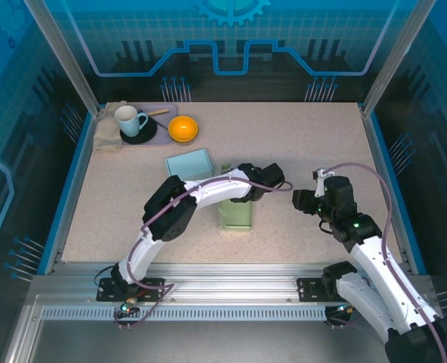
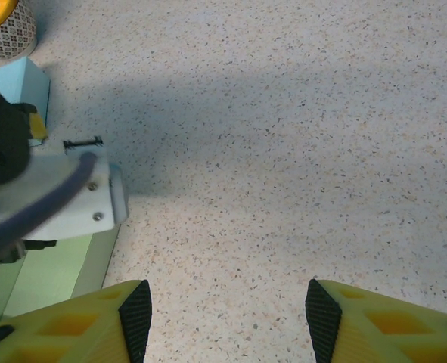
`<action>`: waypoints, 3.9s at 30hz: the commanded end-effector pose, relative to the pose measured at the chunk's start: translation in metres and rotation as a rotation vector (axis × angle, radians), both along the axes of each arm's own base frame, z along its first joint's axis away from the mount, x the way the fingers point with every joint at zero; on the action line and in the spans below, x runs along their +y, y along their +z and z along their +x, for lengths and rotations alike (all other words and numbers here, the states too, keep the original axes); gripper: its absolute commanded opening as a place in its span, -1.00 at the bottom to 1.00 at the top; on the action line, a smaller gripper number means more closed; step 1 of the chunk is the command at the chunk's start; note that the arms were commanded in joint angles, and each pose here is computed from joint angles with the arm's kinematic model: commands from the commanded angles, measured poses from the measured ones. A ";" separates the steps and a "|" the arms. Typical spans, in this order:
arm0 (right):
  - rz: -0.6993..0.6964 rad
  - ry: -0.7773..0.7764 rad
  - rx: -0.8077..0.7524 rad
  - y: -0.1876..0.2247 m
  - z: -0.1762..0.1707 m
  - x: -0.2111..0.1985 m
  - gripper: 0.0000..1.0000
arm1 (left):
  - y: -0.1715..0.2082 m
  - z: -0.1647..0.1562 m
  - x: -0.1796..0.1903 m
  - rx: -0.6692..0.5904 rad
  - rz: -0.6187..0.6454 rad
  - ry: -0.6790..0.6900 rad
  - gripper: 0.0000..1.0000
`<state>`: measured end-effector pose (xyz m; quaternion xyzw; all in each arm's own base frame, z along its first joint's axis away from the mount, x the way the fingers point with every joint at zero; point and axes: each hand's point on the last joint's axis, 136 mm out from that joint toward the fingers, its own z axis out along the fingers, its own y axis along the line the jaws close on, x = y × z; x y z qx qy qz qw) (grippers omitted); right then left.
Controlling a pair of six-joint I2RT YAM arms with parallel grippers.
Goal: Fold the paper box
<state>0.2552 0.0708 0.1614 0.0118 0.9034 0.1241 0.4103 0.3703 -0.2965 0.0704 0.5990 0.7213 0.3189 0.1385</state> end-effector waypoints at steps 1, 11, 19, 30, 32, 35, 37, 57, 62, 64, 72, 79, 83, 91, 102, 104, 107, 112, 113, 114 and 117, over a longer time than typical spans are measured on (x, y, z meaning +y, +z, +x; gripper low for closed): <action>-0.012 0.004 0.007 0.000 -0.004 -0.004 0.18 | 0.039 0.004 -0.010 -0.053 -0.115 0.027 0.24; -0.028 0.043 -0.017 0.016 -0.003 -0.001 0.19 | 0.115 0.014 -0.039 -0.133 -0.434 0.136 0.28; -0.006 0.093 -0.043 0.033 0.002 0.009 0.19 | 0.184 0.020 -0.003 -0.222 -0.698 0.461 0.40; 0.028 0.186 -0.053 0.047 0.013 0.029 0.22 | 0.166 -0.048 0.060 -0.103 -0.947 0.879 0.64; 0.028 0.242 -0.070 0.053 0.015 0.037 0.27 | 0.157 -0.060 0.054 -0.036 -1.033 0.913 0.64; 0.033 0.306 -0.089 0.061 0.017 0.049 0.30 | 0.153 -0.069 0.044 0.026 -1.139 0.936 0.63; 0.054 0.344 -0.101 0.067 0.017 0.058 0.31 | 0.149 -0.069 0.040 0.043 -1.164 0.942 0.61; -0.103 0.682 -0.369 0.092 0.033 0.113 0.22 | 0.146 -0.052 0.004 0.170 -0.852 0.234 -0.99; -0.107 0.641 -0.362 0.085 0.044 0.109 0.19 | 0.144 -0.049 -0.002 0.192 -0.731 -0.036 -0.95; -0.090 0.622 -0.342 0.078 0.043 0.108 0.18 | 0.146 -0.045 -0.006 0.235 -0.731 -0.071 -0.93; -0.087 0.360 -0.206 0.033 0.043 0.069 0.19 | 0.145 -0.032 -0.040 0.324 -0.759 -0.210 -0.81; -0.071 0.178 -0.088 0.009 0.034 0.039 0.20 | 0.135 0.005 -0.053 0.276 -0.784 -0.143 -0.35; -0.092 0.131 -0.041 0.006 0.029 0.025 0.20 | 0.172 0.033 -0.042 0.140 -0.962 0.066 0.11; -0.087 0.189 -0.039 0.008 0.046 0.028 0.18 | 0.208 0.016 0.028 0.065 -1.226 0.599 0.18; -0.125 0.460 -0.116 -0.011 0.086 0.083 0.07 | 0.141 -0.048 0.078 0.102 -1.305 0.668 0.24; -0.142 0.473 -0.125 -0.015 0.094 0.086 0.06 | 0.135 -0.046 0.085 0.110 -1.323 0.712 0.24; -0.173 0.504 -0.141 -0.023 0.103 0.092 0.04 | 0.133 -0.043 0.091 0.142 -1.384 0.799 0.21; -0.208 0.565 -0.170 -0.028 0.110 0.102 -0.17 | 0.146 -0.038 0.095 0.135 -1.481 0.885 0.16; -0.214 0.575 -0.177 -0.028 0.110 0.105 -0.24 | 0.150 -0.037 0.096 0.129 -1.504 0.911 0.17; -0.223 0.579 -0.182 -0.027 0.110 0.106 -0.30 | 0.153 -0.036 0.097 0.125 -1.526 0.936 0.17; -0.231 0.586 -0.173 -0.029 0.110 0.110 -0.36 | 0.158 -0.034 0.098 0.121 -1.568 0.996 0.17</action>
